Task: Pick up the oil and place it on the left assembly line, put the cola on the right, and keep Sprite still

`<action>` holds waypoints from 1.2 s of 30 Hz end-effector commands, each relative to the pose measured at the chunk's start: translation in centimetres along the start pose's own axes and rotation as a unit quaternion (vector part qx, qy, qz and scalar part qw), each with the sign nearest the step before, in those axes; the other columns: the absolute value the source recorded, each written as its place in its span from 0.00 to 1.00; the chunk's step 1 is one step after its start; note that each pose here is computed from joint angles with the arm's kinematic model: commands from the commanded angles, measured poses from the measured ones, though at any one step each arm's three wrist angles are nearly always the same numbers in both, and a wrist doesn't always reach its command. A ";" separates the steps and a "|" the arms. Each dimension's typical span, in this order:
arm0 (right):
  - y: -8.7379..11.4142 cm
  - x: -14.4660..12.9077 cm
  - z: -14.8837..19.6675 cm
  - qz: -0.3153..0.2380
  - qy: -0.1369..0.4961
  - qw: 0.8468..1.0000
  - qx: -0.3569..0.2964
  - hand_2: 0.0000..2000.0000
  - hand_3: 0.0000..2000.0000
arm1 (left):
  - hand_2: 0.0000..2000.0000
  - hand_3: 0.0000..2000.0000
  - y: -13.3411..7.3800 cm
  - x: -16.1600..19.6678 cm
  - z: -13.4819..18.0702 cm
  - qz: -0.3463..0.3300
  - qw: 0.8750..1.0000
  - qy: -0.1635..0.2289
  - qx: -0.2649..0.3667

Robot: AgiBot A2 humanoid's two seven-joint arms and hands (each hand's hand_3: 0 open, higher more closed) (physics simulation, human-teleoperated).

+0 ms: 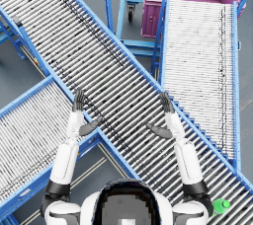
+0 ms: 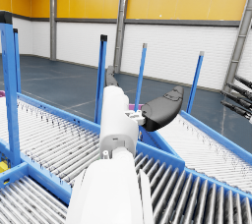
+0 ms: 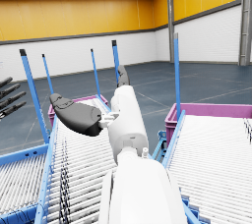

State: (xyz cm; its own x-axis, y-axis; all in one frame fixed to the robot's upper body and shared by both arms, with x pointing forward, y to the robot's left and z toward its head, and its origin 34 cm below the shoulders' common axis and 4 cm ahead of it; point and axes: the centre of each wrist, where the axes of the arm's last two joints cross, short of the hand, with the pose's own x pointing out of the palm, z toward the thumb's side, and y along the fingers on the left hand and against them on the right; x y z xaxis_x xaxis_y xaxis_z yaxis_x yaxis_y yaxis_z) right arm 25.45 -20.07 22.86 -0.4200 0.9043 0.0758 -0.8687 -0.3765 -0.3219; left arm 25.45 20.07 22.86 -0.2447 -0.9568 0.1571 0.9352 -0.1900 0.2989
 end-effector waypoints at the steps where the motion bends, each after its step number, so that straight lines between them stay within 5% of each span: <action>1: 0.0 0.0 0.0 0.000 0.000 1.000 0.000 0.00 0.00 | 0.00 0.00 0.0 0.0 0.0 0.000 1.000 0.000 0.000; 36: 0.0 0.0 0.0 0.000 0.000 1.000 0.000 0.00 0.00 | 0.00 0.00 0.0 0.0 0.0 0.000 1.000 0.000 0.000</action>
State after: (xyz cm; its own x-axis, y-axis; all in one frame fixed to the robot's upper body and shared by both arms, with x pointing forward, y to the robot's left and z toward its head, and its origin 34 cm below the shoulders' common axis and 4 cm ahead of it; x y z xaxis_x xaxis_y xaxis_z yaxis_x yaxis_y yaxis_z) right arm 25.45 -20.07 22.86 -0.4200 0.9043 0.0758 -0.8687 -0.3765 -0.3219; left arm 25.45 20.07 22.86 -0.2447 -0.9568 0.1571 0.9352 -0.1900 0.2989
